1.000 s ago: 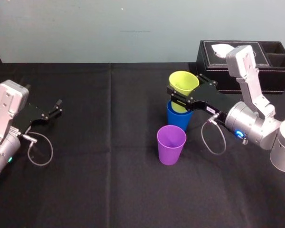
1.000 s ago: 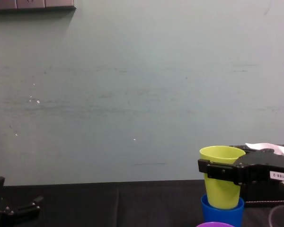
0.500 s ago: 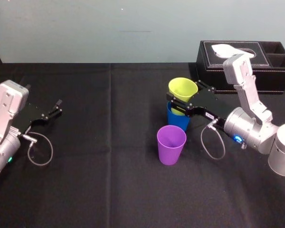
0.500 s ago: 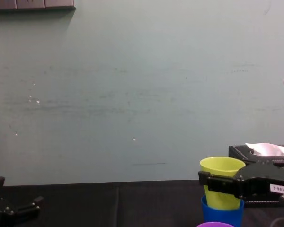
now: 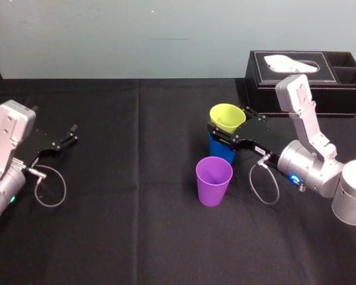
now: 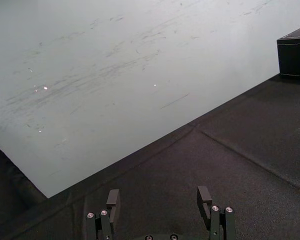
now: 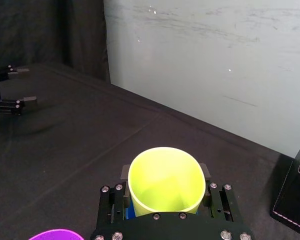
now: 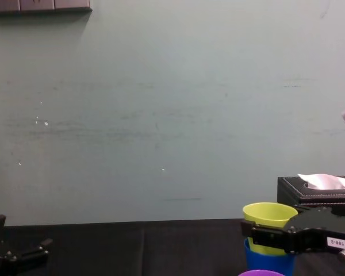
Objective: Stack the three plastic cups sequentially using one hand.
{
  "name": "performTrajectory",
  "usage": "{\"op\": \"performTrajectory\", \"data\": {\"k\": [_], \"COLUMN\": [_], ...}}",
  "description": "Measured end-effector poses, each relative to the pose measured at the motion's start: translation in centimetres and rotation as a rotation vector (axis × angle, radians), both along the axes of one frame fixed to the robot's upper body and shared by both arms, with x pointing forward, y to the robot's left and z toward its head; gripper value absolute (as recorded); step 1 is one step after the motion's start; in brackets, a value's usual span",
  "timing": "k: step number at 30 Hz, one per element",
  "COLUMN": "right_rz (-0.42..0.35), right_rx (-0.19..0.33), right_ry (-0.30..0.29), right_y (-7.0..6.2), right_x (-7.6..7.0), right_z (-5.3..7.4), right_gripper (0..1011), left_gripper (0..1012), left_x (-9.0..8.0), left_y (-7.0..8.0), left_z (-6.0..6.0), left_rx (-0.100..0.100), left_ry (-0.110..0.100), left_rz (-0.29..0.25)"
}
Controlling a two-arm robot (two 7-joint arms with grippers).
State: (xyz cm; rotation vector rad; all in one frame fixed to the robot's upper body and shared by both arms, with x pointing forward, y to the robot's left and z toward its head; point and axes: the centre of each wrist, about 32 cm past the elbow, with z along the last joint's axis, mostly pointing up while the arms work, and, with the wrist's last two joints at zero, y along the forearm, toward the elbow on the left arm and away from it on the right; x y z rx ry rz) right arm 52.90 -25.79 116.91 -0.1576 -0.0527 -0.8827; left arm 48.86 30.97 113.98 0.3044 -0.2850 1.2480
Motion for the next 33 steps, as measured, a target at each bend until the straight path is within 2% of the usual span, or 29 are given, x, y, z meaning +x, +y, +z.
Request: {"op": "performTrajectory", "data": {"k": [33], "right_rz": [-0.004], "right_rx": [0.003], "right_ry": [-0.005], "right_y": [0.0], "right_x": [-0.07], "right_z": [-0.01], "right_gripper": [761], "left_gripper": [1011], "left_x": [0.0], "left_y": [0.0], "left_z": [0.0], "left_rx": [0.0], "left_ry": [0.0], "left_rz": [0.0]}}
